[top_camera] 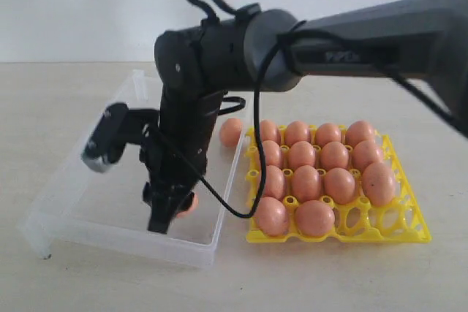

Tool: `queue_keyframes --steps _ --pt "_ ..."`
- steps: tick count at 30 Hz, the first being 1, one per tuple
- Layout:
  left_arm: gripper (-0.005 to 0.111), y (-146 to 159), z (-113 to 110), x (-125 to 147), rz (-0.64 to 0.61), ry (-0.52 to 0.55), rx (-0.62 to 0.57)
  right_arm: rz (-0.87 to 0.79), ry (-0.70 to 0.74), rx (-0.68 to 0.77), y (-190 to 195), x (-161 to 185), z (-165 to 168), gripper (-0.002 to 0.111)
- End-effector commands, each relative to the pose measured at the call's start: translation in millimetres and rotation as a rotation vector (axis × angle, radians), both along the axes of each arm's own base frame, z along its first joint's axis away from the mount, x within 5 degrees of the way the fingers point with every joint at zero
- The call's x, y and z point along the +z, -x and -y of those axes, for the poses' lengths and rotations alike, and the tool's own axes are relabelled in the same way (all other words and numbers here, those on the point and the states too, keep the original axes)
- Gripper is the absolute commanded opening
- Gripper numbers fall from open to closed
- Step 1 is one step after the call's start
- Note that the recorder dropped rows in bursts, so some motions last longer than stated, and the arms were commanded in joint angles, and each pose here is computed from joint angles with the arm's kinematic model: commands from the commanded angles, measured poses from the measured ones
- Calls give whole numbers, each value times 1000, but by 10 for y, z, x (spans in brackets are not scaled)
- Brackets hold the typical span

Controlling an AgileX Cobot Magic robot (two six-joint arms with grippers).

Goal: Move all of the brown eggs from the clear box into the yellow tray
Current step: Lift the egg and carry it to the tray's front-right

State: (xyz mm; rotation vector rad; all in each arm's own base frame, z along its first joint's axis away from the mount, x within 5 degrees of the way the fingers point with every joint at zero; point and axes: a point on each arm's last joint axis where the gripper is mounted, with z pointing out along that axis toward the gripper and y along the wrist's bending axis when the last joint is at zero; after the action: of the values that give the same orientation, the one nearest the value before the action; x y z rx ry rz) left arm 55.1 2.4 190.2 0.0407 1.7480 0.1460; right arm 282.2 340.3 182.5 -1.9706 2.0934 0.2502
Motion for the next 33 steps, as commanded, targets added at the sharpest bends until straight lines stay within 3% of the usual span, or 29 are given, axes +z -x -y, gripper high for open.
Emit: queue_keyframes --steps 1,5,9,15,16,18,20,25,33 --pt "-4 -1 0 -2 8 15 4 -7 -292 -177 -26 581 58 -1" --pt "-4 -1 0 -2 8 15 4 4 -531 -382 -72 783 375 -1" --pt "-4 -1 0 -2 8 15 4 167 -695 -667 9 833 905 -1" --pt "-4 -1 0 -2 8 15 4 464 -806 -966 630 694 1851 -1" --pt "-4 -1 0 -2 8 15 4 489 -893 -1087 780 661 2065 -1" --pt "-4 -1 0 -2 8 15 4 452 -1028 -1166 1022 580 2280 -1" --pt "-4 -1 1 -2 8 15 2 368 -1094 -1117 1242 477 2358 -1" --pt "-4 -1 1 -2 8 15 2 215 -964 -1128 1481 86 2451 -1" --pt "-4 -1 1 -2 8 15 2 238 -985 -1076 1452 98 2420 -1"
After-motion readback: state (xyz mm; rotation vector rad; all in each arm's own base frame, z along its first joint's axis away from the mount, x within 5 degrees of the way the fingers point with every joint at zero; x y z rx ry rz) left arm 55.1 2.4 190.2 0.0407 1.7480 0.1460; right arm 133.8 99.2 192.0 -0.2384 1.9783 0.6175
